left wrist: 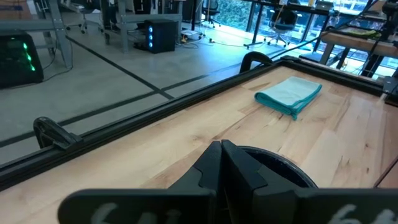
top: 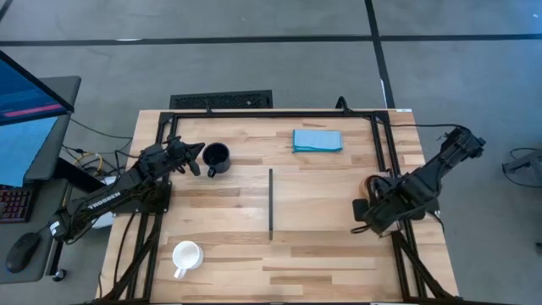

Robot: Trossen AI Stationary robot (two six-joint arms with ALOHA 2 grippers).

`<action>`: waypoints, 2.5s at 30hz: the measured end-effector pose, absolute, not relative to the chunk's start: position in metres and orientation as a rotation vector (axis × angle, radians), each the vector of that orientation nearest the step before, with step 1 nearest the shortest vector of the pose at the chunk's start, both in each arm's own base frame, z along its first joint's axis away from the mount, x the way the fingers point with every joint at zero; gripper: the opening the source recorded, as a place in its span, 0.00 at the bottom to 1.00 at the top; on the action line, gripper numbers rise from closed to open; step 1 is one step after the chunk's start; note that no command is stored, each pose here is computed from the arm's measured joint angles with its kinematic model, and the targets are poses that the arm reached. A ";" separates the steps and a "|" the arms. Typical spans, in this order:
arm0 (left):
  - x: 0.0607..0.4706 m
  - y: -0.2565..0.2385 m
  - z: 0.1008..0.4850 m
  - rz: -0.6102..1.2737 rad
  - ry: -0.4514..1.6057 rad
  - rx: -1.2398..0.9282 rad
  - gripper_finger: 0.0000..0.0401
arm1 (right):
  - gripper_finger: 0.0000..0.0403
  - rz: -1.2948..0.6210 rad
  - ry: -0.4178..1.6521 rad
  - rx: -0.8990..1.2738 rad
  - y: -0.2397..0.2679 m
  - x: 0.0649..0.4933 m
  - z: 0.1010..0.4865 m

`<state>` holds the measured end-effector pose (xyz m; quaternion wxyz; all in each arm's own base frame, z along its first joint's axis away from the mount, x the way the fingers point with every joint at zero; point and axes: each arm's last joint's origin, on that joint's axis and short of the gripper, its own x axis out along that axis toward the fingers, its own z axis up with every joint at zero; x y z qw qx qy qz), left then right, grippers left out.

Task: Stack small to large cups/mugs on shelf
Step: Put the brown mug on the shelf, then put the black mug on the shelf

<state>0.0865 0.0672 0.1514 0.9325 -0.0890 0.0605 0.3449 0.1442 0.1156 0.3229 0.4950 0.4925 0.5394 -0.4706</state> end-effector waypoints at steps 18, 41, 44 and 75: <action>0.087 0.067 0.151 0.706 0.121 -0.190 0.00 | 0.23 -1.235 1.294 1.217 0.119 0.147 0.315; 0.087 0.067 0.151 0.706 0.121 -0.190 0.00 | 0.61 -1.197 1.350 1.201 0.119 0.146 0.306; 0.087 0.067 0.151 0.706 0.121 -0.190 0.00 | 0.64 -1.198 1.352 1.193 0.118 0.145 0.306; 0.087 0.067 0.151 0.706 0.121 -0.191 0.00 | 0.65 -0.642 0.721 0.672 0.089 0.141 0.406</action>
